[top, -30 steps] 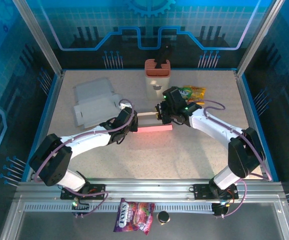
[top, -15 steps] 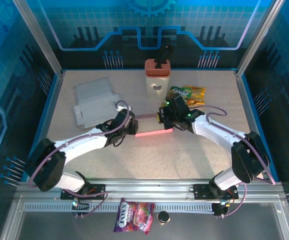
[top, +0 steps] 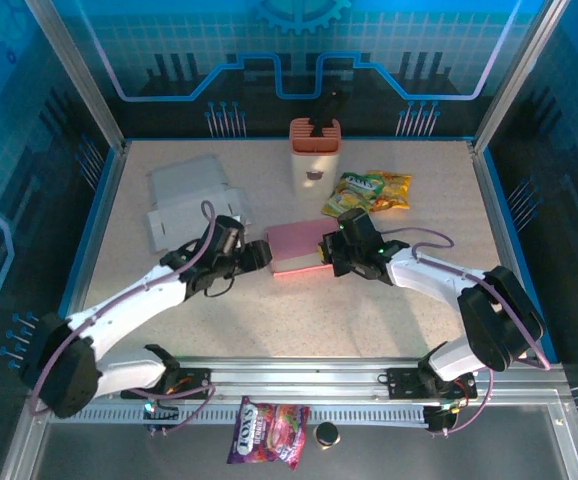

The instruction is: Fold the paper box

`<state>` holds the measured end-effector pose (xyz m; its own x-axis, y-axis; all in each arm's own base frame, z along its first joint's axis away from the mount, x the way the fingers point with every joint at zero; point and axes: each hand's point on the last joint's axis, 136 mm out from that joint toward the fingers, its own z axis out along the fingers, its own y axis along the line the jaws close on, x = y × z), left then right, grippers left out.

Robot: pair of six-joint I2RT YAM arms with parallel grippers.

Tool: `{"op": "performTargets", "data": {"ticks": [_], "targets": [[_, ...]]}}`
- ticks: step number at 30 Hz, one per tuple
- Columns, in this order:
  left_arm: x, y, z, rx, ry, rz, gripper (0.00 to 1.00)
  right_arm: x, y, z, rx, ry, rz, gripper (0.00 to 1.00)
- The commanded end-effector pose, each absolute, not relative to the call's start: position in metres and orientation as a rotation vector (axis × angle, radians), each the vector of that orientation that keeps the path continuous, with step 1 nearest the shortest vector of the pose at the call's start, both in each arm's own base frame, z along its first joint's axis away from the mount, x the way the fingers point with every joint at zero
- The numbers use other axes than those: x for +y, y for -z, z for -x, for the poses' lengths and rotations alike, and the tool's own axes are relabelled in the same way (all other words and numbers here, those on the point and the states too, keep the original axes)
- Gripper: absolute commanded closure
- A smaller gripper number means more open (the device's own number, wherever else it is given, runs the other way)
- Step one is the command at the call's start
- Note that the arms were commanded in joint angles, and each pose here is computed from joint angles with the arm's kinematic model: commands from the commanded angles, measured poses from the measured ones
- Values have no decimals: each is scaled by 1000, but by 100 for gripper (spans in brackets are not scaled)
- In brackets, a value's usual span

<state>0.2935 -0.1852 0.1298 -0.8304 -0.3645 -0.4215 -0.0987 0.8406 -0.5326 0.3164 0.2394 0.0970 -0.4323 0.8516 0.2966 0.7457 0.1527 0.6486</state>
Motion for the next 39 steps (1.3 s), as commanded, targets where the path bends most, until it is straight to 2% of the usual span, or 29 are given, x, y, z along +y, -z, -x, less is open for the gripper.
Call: {"op": "performTargets", "data": {"ticks": [1,5,10,21,31,33,39], "targets": [[-196,-120,-300,2607,870,487,42,243,-96,-311,2291,-1168,-1547,100],[-205,-109,-316,2642,919,516,44,243,-94,-309,2297,-1164,-1545,100],[-212,-82,-324,2701,950,556,52,243,-92,-306,2309,-1160,-1544,100],[-216,-73,-333,2679,972,565,61,246,-89,-304,2329,-1167,-1538,100],[-216,-63,-330,2689,979,568,74,245,-86,-302,2336,-1169,-1543,100],[-216,-61,-329,2696,974,569,81,246,-85,-301,2340,-1168,-1543,100],[-208,-51,-321,2747,896,556,81,244,-75,-294,2380,-1139,-1548,100]]}}
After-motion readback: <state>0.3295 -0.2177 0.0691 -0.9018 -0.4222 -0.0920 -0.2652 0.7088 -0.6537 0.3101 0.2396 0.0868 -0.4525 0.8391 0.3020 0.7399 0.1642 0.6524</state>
